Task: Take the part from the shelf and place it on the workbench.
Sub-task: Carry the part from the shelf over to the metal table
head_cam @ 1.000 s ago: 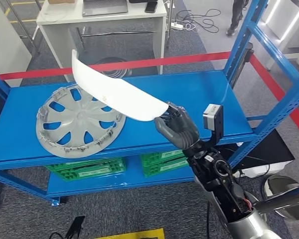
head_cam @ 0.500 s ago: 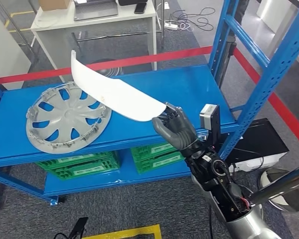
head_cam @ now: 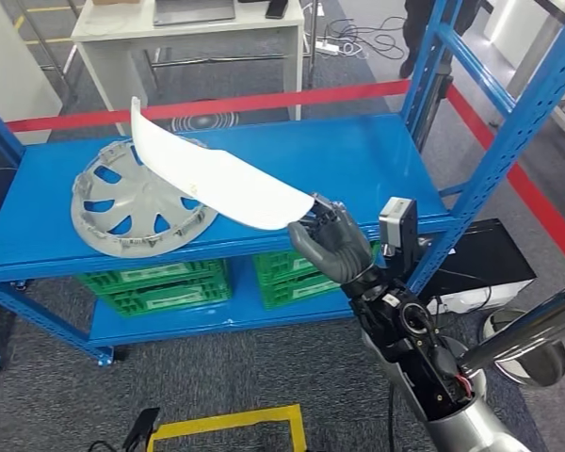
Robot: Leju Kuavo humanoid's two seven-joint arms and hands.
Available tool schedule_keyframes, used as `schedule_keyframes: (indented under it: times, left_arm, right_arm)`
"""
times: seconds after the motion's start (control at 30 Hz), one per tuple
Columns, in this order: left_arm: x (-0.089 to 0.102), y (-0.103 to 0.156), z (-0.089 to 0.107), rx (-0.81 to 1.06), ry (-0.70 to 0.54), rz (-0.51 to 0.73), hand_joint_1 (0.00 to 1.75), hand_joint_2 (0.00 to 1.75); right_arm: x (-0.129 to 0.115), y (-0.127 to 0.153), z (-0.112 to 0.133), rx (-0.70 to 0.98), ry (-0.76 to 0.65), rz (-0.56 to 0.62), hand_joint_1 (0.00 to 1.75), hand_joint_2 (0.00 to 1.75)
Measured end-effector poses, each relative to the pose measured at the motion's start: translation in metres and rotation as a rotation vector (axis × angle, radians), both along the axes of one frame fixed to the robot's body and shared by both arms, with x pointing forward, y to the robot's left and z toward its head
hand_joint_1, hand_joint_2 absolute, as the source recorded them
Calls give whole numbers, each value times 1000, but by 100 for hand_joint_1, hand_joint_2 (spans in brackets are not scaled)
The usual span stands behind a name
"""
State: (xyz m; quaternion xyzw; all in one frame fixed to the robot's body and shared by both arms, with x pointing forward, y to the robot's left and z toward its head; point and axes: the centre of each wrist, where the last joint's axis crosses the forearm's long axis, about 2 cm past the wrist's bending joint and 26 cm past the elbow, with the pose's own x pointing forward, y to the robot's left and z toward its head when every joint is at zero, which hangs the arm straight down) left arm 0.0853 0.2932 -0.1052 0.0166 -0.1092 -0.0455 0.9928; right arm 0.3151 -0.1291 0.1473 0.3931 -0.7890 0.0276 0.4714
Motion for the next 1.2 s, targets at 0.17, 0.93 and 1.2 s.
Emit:
schedule_keyframes:
  times: [0.17,0.93,1.2]
  left_arm:
    - [-3,-2,-1,-4,6,1,0,175]
    - [-6,4,-1,9,-5,14,0,175]
    - [-8,3,-1,15,-2,11,0,175]
  right_arm:
    - [-1,0,-1,-1,4,0,175,175]
    - [-5,-8,-4,-13,13,-36,175,175]
    - [-5,-12,-7,-25,16,-45,175,175]
